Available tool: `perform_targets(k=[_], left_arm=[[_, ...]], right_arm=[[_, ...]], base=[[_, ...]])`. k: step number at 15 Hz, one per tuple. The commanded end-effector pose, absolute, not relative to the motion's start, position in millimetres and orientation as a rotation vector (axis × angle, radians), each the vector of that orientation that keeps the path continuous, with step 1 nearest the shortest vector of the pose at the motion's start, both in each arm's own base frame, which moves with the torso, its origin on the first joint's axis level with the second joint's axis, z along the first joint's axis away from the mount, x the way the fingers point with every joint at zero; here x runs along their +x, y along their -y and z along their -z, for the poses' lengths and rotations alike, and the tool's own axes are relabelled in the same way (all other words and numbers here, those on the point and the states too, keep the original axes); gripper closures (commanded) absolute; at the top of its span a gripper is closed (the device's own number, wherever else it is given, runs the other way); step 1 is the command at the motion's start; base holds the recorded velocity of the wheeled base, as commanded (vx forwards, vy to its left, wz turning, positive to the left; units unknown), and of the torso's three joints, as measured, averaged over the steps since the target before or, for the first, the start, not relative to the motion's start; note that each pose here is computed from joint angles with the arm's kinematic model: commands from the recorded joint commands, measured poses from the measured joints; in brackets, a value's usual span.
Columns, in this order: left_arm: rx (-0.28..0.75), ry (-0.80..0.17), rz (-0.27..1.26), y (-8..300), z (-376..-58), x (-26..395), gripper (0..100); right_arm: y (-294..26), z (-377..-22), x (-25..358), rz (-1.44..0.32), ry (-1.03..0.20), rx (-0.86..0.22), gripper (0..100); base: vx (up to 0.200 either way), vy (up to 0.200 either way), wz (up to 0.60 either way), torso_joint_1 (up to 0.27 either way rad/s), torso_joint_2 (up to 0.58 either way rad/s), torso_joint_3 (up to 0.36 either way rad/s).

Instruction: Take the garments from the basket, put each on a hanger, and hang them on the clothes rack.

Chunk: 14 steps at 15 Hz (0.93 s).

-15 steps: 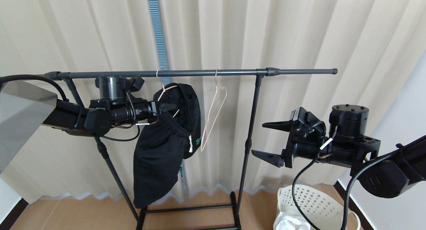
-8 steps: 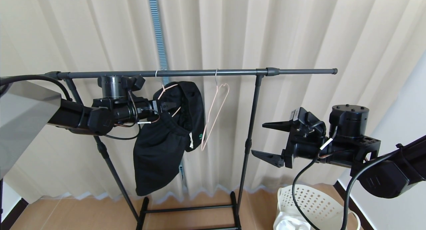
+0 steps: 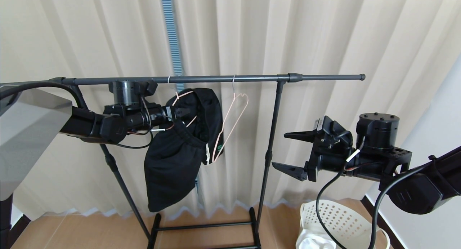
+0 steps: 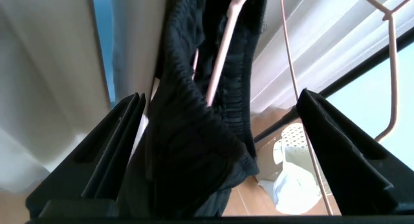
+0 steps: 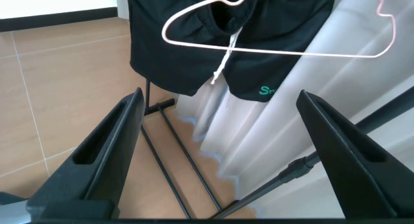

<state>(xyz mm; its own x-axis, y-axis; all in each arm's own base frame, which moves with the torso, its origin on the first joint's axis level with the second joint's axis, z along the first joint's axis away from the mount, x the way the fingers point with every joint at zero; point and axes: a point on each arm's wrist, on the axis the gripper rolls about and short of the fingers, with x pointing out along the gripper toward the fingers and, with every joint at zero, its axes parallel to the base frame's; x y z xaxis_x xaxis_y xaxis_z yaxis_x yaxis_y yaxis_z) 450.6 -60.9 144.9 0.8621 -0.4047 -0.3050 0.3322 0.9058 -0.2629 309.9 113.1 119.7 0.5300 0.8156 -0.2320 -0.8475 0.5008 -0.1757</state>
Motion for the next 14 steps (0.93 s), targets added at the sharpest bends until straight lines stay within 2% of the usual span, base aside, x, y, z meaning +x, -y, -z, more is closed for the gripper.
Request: perform_targets(k=[1, 7, 8, 14], left_arm=[[-0.205, -0.371, 0.389, 62.1, -139.2, 454.6, 0], [-0.179, -0.377, 0.369, 58.4, -133.7, 455.9, 0], [-0.17, -0.378, 0.356, 58.9, -132.0, 456.7, 100], [-0.164, -0.356, 0.351, 59.9, -135.8, 460.9, 100]], right_arm=[[-113.3, -119.2, 310.0, -1.009, -0.126, -0.282, 0], [-113.3, -119.2, 310.0, -1.01, -0.125, -0.282, 0], [-113.3, -119.2, 310.0, -1.009, -0.126, -0.282, 0], [-113.2, -118.8, 309.8, -1.009, -0.127, -0.282, 0]], base=[[0.0, 0.0, 0.0, 0.0, 0.0, 0.0], [0.0, 0.0, 0.0, 0.0, 0.0, 0.0], [0.0, 0.0, 0.0, 0.0, 0.0, 0.0], [0.0, 0.0, 0.0, 0.0, 0.0, 0.0]])
